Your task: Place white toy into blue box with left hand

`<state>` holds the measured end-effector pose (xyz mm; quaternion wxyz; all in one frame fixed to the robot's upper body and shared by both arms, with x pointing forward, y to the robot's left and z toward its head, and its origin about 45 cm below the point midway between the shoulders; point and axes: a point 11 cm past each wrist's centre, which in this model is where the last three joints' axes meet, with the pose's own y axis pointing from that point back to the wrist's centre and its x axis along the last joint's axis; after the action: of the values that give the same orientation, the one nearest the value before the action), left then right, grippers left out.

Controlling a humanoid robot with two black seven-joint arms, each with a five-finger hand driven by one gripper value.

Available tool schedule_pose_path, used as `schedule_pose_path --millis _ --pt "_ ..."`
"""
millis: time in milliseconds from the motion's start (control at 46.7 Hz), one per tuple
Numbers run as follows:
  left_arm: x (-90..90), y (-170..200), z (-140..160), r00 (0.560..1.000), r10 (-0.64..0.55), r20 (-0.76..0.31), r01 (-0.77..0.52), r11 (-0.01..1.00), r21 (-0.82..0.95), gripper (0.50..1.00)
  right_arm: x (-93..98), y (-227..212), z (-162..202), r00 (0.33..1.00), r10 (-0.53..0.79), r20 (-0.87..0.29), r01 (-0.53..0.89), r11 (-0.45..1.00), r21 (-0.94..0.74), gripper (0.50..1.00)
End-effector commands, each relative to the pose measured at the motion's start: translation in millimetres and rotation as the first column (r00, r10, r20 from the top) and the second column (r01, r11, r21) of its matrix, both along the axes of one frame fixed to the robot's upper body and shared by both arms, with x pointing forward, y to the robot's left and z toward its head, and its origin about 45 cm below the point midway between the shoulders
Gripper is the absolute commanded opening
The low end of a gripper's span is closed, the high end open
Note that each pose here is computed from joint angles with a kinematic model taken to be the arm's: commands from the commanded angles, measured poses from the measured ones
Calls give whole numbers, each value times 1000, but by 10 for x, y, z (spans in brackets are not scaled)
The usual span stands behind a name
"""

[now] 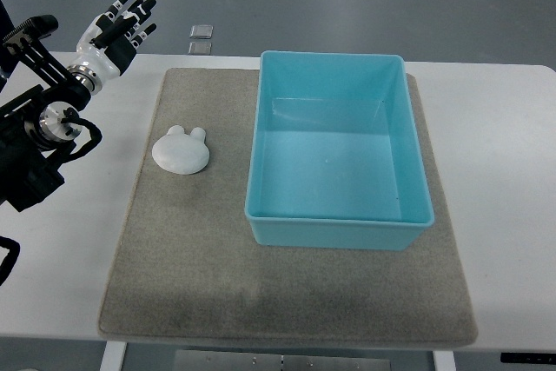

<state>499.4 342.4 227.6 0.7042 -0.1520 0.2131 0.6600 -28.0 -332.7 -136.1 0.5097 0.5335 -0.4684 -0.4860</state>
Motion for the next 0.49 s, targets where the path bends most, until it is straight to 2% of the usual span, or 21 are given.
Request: schedule_pose_path --millis 0,471 --pt "-1 -4 -4 1000 -2 -2 2 1000 4 994 0 0 0 1000 -1 0 1 1000 0 936" --pt "10 -69 4 1000 -13 3 13 1000 -11 994 0 0 0 1000 0 0 0 1000 0 936"
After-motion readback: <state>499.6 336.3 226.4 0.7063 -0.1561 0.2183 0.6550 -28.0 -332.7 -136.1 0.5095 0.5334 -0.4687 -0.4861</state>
